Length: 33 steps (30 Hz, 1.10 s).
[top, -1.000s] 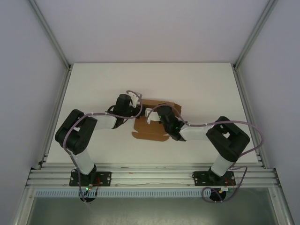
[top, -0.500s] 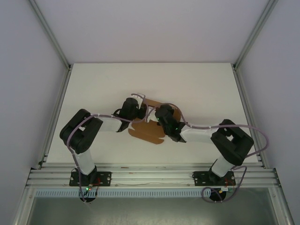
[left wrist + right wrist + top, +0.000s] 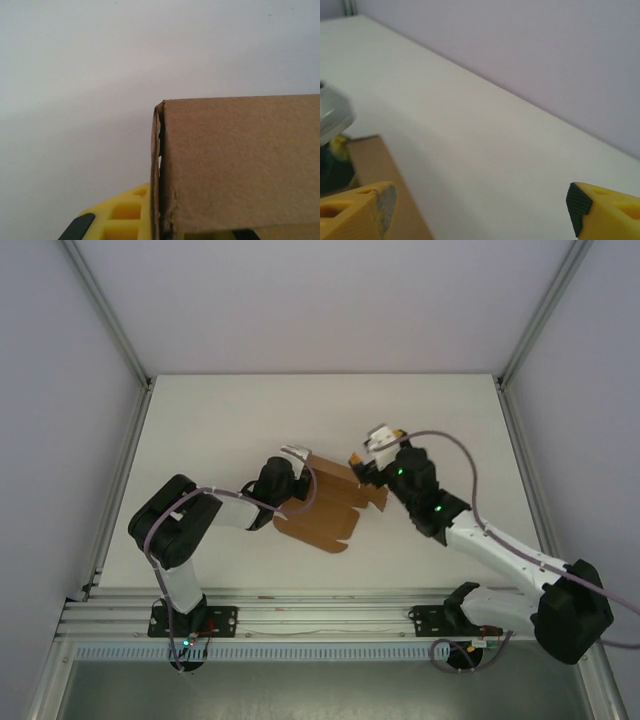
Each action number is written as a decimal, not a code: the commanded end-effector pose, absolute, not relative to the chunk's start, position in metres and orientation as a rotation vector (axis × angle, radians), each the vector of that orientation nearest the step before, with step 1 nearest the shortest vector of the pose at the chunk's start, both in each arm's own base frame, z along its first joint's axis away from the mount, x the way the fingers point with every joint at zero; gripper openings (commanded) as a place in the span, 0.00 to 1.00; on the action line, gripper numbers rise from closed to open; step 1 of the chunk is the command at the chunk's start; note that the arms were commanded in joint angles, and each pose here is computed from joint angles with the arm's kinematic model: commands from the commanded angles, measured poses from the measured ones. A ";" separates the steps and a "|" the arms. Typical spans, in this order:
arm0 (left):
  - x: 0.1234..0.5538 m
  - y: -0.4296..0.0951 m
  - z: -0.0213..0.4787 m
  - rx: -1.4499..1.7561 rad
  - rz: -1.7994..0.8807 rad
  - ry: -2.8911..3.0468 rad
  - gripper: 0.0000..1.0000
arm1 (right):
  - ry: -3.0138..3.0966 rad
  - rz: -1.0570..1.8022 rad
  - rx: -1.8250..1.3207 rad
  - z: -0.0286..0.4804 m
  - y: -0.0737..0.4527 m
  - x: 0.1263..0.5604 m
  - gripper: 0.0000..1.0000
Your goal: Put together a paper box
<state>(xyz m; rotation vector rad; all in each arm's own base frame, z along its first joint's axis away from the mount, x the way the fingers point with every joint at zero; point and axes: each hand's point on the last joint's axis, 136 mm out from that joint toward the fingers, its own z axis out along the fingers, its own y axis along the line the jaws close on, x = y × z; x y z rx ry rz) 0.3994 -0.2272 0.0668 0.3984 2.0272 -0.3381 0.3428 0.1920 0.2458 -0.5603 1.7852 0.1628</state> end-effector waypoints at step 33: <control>0.394 -0.234 0.063 0.334 -0.395 2.018 0.14 | 2.496 0.746 -1.037 0.061 0.281 0.355 0.51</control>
